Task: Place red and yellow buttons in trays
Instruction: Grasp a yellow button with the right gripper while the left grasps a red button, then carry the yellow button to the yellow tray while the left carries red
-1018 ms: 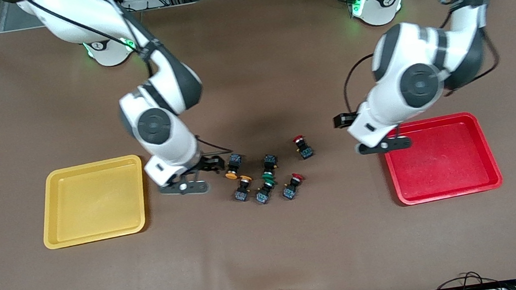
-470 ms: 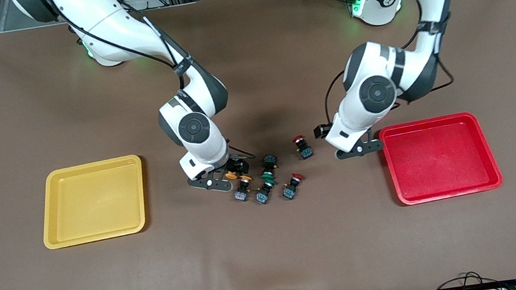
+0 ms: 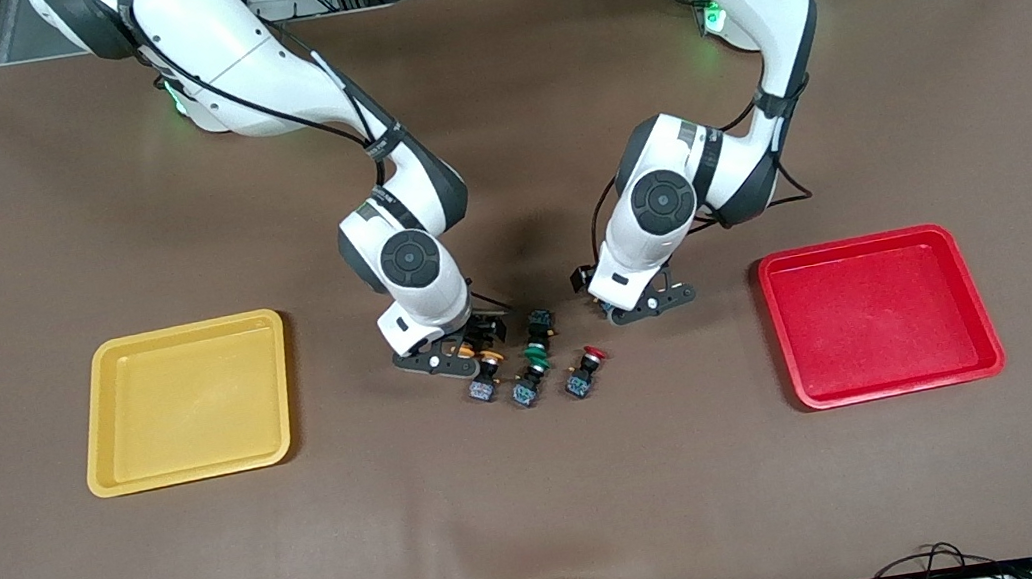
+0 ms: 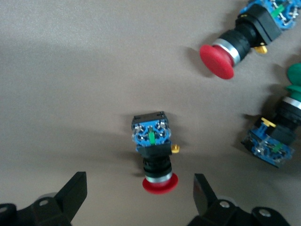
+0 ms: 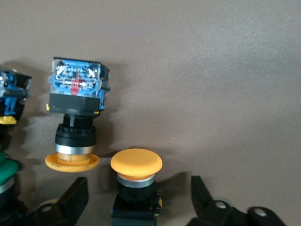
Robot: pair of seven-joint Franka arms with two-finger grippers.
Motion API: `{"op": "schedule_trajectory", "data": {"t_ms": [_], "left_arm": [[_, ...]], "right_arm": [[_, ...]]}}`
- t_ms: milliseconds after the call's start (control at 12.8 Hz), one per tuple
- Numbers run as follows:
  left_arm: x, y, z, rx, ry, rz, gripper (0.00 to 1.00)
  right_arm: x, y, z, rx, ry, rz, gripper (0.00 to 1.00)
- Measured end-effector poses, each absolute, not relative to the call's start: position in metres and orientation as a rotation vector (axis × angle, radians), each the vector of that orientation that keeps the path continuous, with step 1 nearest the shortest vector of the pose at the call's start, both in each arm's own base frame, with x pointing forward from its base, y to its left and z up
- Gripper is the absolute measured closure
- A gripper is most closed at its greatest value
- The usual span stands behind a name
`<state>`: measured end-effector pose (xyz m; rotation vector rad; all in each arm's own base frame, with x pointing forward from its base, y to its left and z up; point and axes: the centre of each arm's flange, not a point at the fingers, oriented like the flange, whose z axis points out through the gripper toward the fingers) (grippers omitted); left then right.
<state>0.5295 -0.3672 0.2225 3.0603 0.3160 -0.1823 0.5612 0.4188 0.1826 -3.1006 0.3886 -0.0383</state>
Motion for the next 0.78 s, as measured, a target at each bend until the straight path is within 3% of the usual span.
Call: {"op": "schedule_trajectory", "data": {"t_ms": [391,783], "left_arm": [[0.534,-0.37,0.207,3.034,0.378,-0.123,0.0],[0.533,-0.37,0.192,3.035,0.39,-0.132,0.0]], "right_arm": [[0.562,0.418,0.194,-3.145,0.349,-0.034,0.67],[0.597,0.341,0.309,-3.234,0.137,0.107,0.67]]}}
